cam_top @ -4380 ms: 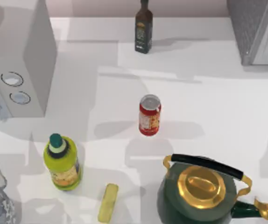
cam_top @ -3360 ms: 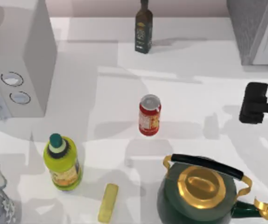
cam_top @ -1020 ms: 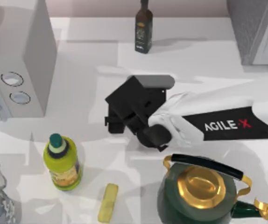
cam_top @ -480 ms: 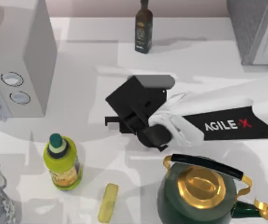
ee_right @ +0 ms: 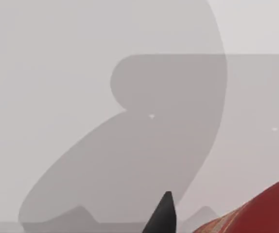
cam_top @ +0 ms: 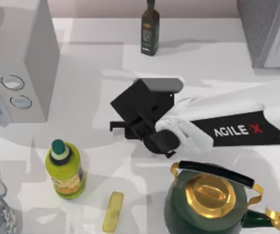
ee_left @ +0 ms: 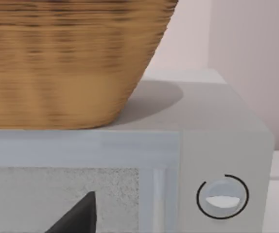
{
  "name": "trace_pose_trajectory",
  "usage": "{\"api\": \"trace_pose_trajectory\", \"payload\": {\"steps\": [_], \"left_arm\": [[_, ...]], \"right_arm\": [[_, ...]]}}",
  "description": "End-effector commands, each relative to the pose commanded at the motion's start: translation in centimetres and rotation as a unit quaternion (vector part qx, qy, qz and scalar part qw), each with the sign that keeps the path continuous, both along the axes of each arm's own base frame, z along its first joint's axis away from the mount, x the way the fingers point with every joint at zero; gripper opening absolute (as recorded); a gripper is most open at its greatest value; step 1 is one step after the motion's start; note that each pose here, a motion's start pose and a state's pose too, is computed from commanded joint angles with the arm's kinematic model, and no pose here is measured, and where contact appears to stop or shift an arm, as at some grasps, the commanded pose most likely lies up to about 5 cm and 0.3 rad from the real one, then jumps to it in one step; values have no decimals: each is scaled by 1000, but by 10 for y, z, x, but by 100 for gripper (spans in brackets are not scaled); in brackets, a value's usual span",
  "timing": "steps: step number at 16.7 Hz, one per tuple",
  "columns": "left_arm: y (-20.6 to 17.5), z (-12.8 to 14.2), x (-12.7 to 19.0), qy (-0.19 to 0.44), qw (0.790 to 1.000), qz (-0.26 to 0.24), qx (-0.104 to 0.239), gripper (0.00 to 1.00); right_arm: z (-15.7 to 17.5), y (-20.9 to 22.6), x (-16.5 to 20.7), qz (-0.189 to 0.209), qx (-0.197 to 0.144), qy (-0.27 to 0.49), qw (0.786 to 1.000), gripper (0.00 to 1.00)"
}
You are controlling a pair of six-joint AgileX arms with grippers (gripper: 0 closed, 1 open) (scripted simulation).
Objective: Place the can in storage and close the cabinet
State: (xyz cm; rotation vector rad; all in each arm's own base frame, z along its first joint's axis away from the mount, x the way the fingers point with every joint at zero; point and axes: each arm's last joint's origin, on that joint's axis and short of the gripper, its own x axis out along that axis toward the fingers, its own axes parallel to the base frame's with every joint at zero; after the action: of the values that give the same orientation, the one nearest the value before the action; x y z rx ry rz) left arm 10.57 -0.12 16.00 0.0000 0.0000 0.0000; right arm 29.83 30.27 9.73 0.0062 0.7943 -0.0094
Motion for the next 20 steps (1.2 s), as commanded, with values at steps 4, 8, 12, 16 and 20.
{"api": "trace_pose_trajectory", "payload": {"steps": [4,8,12,16,20], "left_arm": [[0,0,0,0,1000,0,0,100],[0,0,0,0,1000,0,0,100],[0,0,0,0,1000,0,0,100],[0,0,0,0,1000,0,0,100],[0,0,0,0,1000,0,0,100]], "right_arm": [[1,1,-1,1,1,0,1000,0],[31,7,4,1,2,-2,1000,0],[88,9,4,1,-5,4,1000,0],[140,2,0,1,-3,3,1000,0],[150,1,-1,1,0,0,1000,0]]}}
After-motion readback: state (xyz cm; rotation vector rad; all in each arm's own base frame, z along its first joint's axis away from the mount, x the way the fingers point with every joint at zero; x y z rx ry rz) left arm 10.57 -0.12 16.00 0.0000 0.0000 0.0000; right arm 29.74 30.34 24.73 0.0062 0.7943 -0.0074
